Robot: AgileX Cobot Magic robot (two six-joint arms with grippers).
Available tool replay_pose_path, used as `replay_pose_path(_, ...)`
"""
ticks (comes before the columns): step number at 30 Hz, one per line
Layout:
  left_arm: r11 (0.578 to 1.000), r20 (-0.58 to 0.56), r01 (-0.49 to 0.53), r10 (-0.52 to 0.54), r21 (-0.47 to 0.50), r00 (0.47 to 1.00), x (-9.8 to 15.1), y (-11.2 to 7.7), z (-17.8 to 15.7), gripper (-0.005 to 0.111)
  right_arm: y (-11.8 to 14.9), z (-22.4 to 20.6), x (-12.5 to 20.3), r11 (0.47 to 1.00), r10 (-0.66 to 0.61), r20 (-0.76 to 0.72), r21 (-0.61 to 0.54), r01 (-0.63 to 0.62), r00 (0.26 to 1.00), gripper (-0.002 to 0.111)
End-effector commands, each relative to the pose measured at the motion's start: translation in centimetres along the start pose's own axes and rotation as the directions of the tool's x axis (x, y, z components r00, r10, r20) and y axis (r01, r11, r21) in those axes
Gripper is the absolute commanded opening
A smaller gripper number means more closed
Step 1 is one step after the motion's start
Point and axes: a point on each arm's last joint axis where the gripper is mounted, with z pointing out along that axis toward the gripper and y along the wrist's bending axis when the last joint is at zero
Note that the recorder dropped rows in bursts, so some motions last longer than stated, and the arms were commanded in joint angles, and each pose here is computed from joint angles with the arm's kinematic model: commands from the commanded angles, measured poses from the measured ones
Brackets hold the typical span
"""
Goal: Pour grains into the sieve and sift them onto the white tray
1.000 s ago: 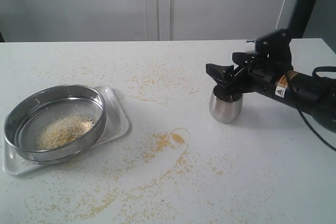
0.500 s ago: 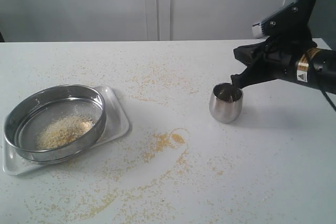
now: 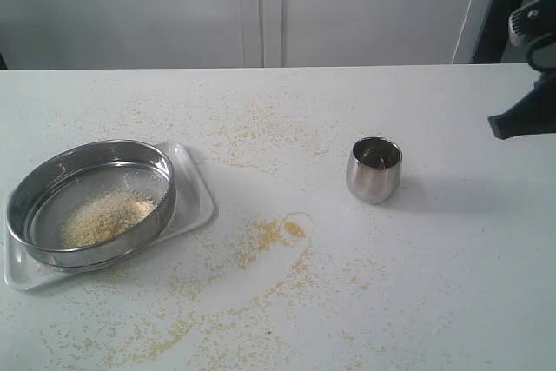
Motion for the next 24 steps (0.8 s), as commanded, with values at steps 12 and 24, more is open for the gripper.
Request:
replay_pose_path(12, 1.0, -0.001, 0.01, -0.01, 0.004, 1.0, 0.1, 0.0, 0.0, 0.001, 1.2, -2.8, 1.7, 0.958, 0.185, -0.257, -0.167, -0.232, 0.949, 0.0)
replay_pose_path(24, 1.0, -0.001, 0.01, -0.01, 0.004, 1.0, 0.1, 0.0, 0.0, 0.001, 1.2, -0.8, 0.1, 0.941, 0.165, -0.416, -0.205, -0.268, 0.894, 0.0)
